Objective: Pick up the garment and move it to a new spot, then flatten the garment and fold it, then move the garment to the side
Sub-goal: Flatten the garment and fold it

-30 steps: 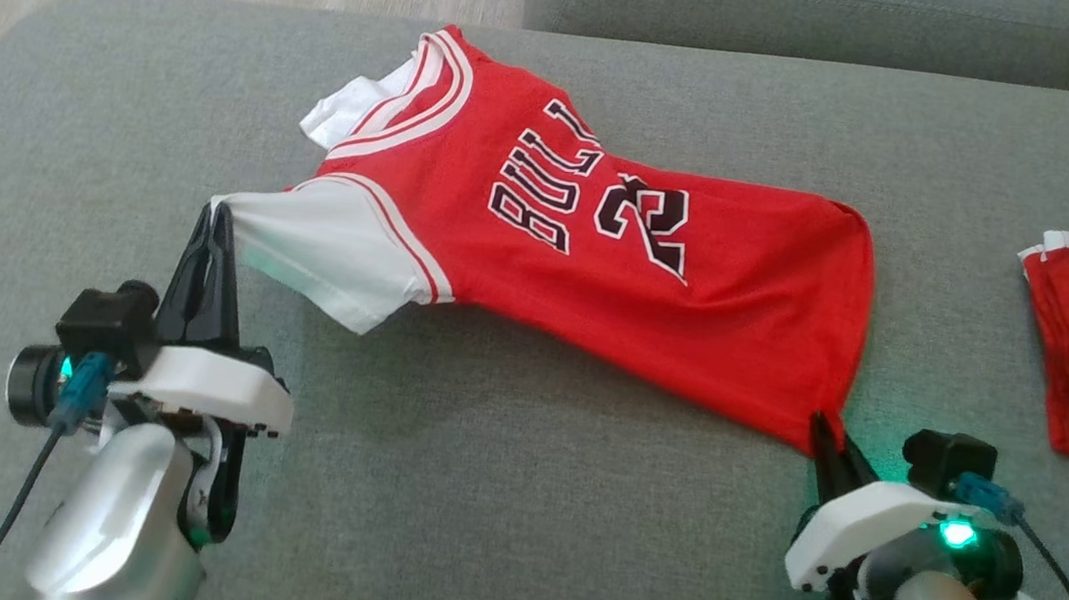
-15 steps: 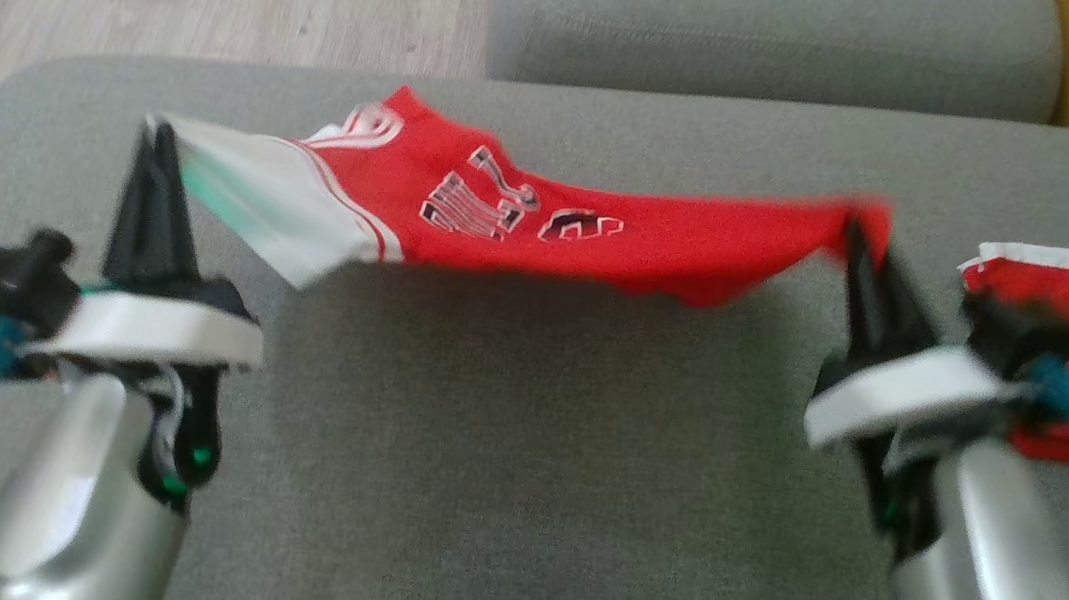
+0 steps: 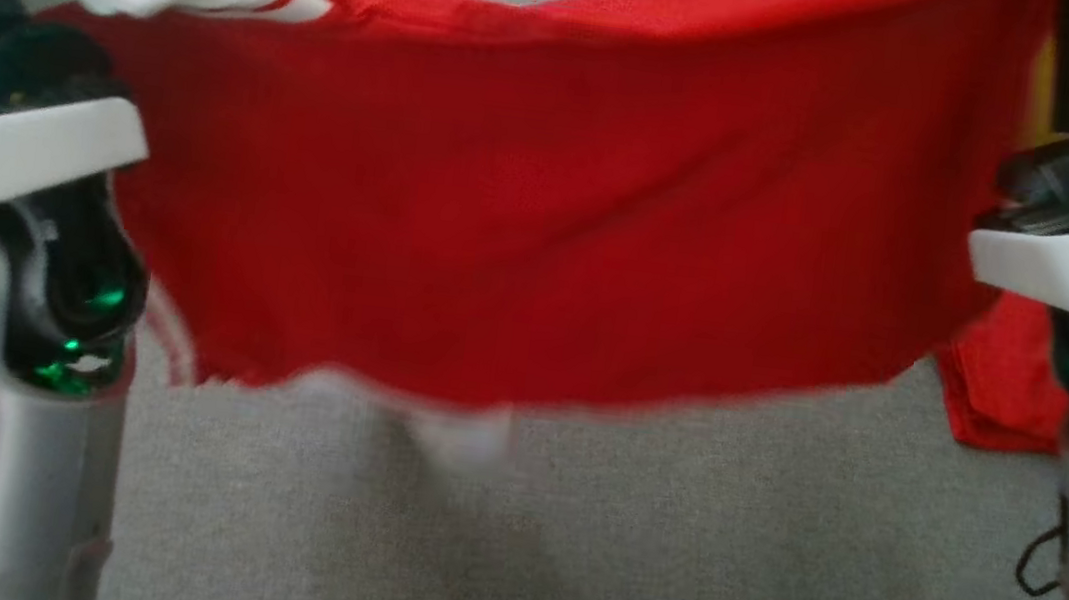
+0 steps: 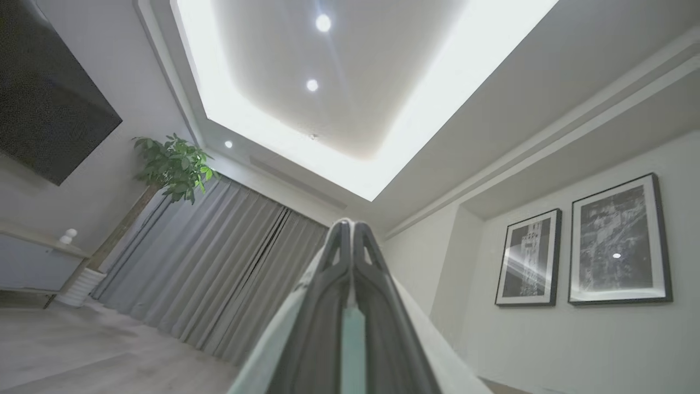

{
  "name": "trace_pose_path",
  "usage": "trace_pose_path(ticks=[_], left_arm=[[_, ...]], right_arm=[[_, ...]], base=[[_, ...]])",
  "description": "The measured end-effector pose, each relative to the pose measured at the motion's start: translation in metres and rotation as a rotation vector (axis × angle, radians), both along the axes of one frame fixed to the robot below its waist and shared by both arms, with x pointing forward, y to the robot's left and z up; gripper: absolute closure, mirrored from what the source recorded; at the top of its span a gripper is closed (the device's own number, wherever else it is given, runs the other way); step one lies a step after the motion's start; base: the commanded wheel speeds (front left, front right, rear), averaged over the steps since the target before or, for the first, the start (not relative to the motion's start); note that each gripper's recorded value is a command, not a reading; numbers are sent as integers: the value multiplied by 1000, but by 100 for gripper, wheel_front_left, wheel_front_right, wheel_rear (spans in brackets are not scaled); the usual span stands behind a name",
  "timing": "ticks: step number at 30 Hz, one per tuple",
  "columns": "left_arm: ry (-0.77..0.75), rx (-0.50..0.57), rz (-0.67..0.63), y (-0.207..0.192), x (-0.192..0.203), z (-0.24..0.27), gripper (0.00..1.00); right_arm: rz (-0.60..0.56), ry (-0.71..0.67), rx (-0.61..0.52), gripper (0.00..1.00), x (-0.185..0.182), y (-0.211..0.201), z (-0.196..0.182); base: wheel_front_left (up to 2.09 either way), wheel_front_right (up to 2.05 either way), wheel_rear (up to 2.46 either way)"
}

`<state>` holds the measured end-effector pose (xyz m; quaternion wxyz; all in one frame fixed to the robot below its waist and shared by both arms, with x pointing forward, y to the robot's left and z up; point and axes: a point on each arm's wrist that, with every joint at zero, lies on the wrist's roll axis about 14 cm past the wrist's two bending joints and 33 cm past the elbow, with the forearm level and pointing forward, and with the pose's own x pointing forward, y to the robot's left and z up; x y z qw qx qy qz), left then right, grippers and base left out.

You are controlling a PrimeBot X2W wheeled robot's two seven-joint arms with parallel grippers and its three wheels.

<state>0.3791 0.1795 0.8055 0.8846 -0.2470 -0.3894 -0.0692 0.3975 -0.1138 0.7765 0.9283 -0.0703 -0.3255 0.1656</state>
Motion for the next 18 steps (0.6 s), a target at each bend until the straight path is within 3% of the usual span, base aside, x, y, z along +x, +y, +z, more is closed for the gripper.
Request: trace_pose_path(ticks=[5,9,15,18], left_arm=[[3,-15,-30,-4,-8,12,100],[106,13,-26,-2,16,-9,100],[346,53,-43,-1,96,-66,100],[401,102,-24,4,143,-77,100]], right_arm=[[-39,-21,-8,100,-10,-9,12],[-67,76,-18,100,7,-15,-14],[-93,292,-16,100,74,-22,-74],[-103,341,-79,100,122,-20,-89]], base=[[0,0,0],[0,0,0],[0,0,0],[0,0,0]])
